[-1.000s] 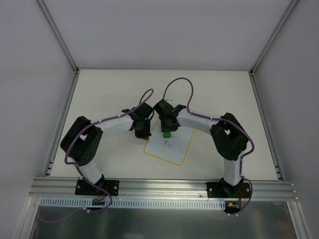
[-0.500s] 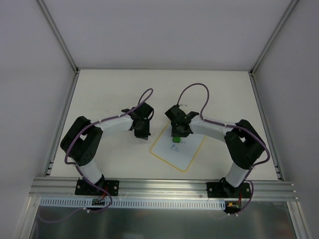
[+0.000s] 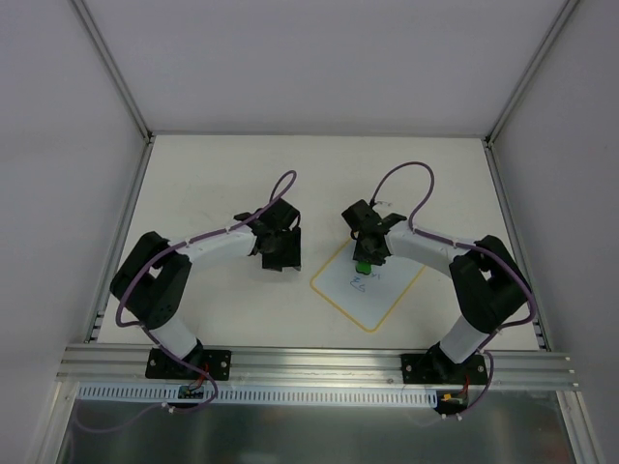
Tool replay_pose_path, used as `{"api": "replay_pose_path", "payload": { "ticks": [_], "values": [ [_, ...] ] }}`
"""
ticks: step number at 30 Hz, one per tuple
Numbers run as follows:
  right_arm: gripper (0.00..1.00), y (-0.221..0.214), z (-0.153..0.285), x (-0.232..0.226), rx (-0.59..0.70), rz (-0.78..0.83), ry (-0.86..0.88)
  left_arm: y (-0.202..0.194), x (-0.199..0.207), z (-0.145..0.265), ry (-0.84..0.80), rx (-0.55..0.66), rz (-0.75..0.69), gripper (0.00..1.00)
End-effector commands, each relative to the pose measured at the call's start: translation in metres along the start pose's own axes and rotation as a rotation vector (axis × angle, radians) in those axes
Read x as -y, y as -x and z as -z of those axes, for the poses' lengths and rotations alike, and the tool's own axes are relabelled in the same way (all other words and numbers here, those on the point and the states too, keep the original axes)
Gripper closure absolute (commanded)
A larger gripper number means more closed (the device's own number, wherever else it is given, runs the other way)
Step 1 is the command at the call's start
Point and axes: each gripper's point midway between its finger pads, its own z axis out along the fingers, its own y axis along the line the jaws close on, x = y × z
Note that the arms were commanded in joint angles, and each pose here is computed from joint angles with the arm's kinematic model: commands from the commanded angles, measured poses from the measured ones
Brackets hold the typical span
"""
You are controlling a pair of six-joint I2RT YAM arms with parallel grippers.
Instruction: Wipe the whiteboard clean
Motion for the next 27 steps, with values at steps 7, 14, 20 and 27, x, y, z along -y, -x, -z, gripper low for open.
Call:
{"api": "replay_pose_path", "payload": {
  "ticks": [7,14,20,27],
  "values": [
    [1.0,0.029,0.024,-0.015,0.076,-0.042,0.053,-0.022,0.04,0.01,-0.066,-0.003,0.016,0.48],
    [1.0,0.043,0.039,-0.01,0.118,-0.036,0.082,-0.039,0.047,-0.002,-0.038,-0.038,0.0,0.55],
    [1.0,0.047,0.043,-0.003,0.131,-0.036,0.086,-0.042,0.049,-0.015,-0.017,-0.062,-0.005,0.59],
    [1.0,0.047,0.04,0.01,0.128,-0.035,0.07,-0.036,0.051,-0.023,0.01,-0.043,-0.019,0.62]
  ]
}}
